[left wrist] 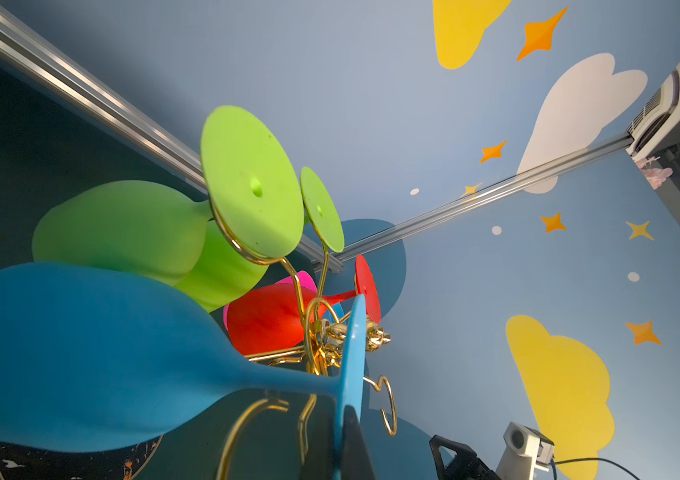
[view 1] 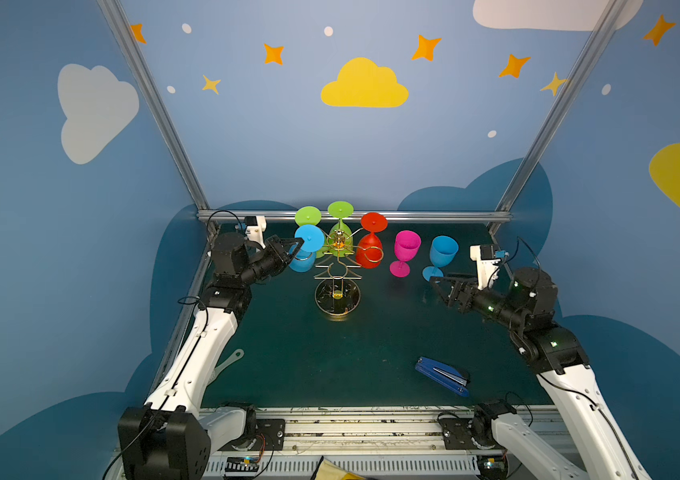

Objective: Take the wine glass off the wine glass rack
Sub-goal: 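Close the left gripper on the blue glass foot and pull it off the rack, then lift the blue glass up with the left gripper while the right gripper approaches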

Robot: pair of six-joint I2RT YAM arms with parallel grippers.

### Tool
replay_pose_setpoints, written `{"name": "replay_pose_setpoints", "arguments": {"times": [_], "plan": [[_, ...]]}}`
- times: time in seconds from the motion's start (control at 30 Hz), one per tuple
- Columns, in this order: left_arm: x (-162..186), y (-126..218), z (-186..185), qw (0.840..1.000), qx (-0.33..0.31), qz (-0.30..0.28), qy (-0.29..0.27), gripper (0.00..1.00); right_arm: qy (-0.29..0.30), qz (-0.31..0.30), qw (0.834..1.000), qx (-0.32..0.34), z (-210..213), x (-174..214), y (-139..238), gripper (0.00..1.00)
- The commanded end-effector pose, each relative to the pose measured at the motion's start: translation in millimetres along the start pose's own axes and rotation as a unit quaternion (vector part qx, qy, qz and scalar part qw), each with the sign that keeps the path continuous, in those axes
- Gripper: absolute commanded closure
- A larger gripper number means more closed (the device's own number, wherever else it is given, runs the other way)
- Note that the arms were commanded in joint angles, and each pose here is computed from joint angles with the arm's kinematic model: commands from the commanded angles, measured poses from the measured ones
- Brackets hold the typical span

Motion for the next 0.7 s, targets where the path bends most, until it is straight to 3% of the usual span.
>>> {"name": "replay_pose_setpoints", "arguments": {"times": [0.0,0.47,0.67], "plan": [[-2.5,6.3,-5.7,1.0,0.007,-0.023,-0.013,0.96,0.012,-0.014,1.0,-0.001,6.1,-7.8,8.0,0.26],[-26.9,58.6,-0.2,0.994,-0.011,-0.108,-0.012,0.96,0.014,-0.013,1.0,0.001,6.3,-6.8,10.0,0.26],[-37.9,92.6,-18.2,0.99,0.015,-0.14,-0.009,0.96,0.018,-0.012,1.0,-0.001,6.3,-8.1,8.5,0.26]]}}
Point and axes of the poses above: each gripper's point midway between its finger pads, its own y axis back along the fingers, its own z axis along the line the jaws close on, x = y × z, the point moved 6 cm from there along y, back along the fingers, and after that the axes turned 6 degrees about y, right-handed, at the moved point
